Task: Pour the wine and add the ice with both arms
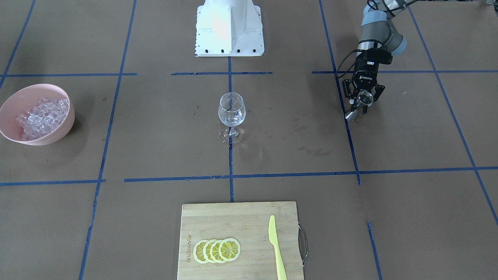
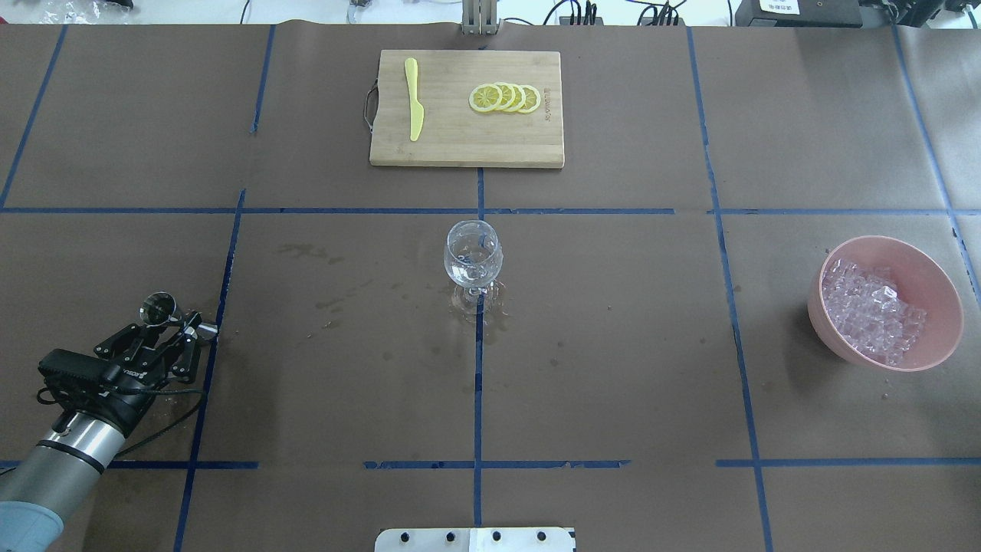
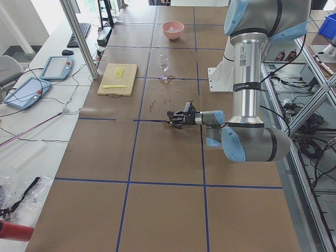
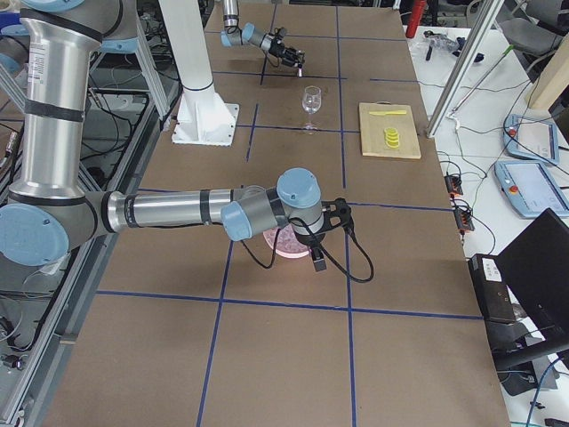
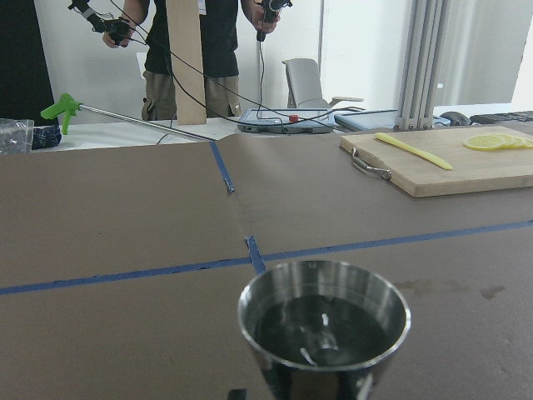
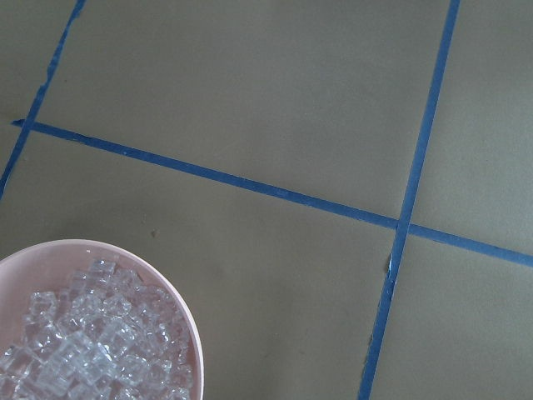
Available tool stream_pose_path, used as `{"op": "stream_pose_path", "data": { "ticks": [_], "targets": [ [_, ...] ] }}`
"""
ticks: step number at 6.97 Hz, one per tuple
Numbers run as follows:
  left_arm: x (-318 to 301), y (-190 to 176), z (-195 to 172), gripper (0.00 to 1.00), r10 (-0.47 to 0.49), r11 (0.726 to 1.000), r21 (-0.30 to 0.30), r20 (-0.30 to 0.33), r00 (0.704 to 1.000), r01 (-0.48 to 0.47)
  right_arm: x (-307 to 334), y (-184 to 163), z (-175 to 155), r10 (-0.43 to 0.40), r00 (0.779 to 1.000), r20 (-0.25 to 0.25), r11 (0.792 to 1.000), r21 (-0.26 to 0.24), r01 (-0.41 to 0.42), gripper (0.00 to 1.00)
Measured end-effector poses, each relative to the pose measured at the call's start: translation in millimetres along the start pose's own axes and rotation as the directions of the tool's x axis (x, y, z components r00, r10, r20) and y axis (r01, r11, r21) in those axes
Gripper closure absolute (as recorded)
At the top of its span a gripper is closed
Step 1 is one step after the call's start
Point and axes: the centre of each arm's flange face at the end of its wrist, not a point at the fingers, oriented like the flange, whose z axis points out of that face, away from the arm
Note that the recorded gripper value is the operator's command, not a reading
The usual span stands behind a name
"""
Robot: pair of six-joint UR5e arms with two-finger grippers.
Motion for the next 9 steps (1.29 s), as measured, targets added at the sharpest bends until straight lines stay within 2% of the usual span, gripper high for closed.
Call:
{"op": "stream_pose_path", "data": {
  "ticks": [8, 9],
  "targets": [
    [3.2, -0.9, 0.5, 0.56, -0.004, 1.0, 0.002, -0.002, 1.0, 0.004, 1.0, 0.5, 1.0, 0.001, 1.0, 0.0, 1.0, -0.002, -0.001, 0.0],
    [3.3, -0.5, 0.4, 0.68, -0.004, 1.0, 0.002, -0.002, 1.0, 0.004, 2.8, 1.3, 2.6, 0.004, 1.0, 0.0, 1.0, -0.005, -0.004, 0.0]
  ]
}}
